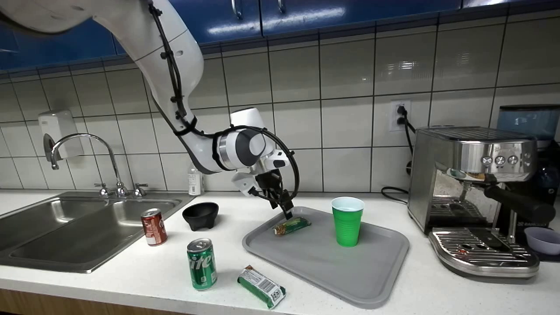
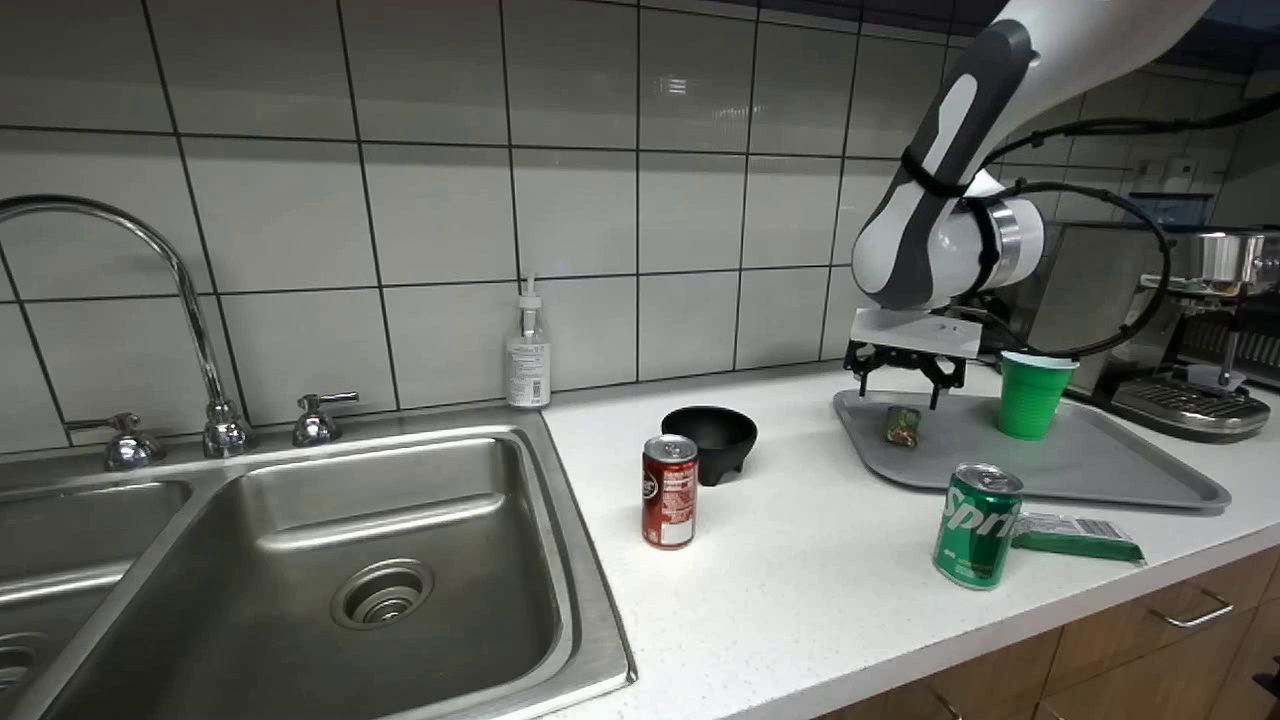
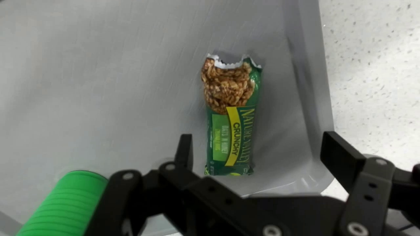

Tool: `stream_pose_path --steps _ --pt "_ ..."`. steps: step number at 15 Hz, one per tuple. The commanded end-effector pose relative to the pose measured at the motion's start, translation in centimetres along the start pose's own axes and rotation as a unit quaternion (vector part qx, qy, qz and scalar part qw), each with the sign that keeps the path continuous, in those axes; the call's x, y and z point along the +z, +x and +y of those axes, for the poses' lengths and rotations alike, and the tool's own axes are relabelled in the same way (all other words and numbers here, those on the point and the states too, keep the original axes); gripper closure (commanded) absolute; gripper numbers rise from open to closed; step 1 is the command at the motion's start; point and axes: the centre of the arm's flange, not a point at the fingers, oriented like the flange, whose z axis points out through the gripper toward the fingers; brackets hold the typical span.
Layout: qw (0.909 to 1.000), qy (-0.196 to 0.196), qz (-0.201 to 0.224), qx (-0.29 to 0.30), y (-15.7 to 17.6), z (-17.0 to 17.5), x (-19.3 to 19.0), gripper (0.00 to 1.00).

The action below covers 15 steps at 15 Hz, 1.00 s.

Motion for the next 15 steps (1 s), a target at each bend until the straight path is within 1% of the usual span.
stream_pose_path --steps 1,5,15 --pt "0.9997 0.019 -0.009 -0.008 -2.6 0.8 -3.6 0.00" --pt "0.9993 0.025 -0.021 -0.020 -5.1 1.1 -5.7 0.00" --pt "0.9966 0.035 -0.065 -0.036 -11.8 3.4 -8.8 0.00"
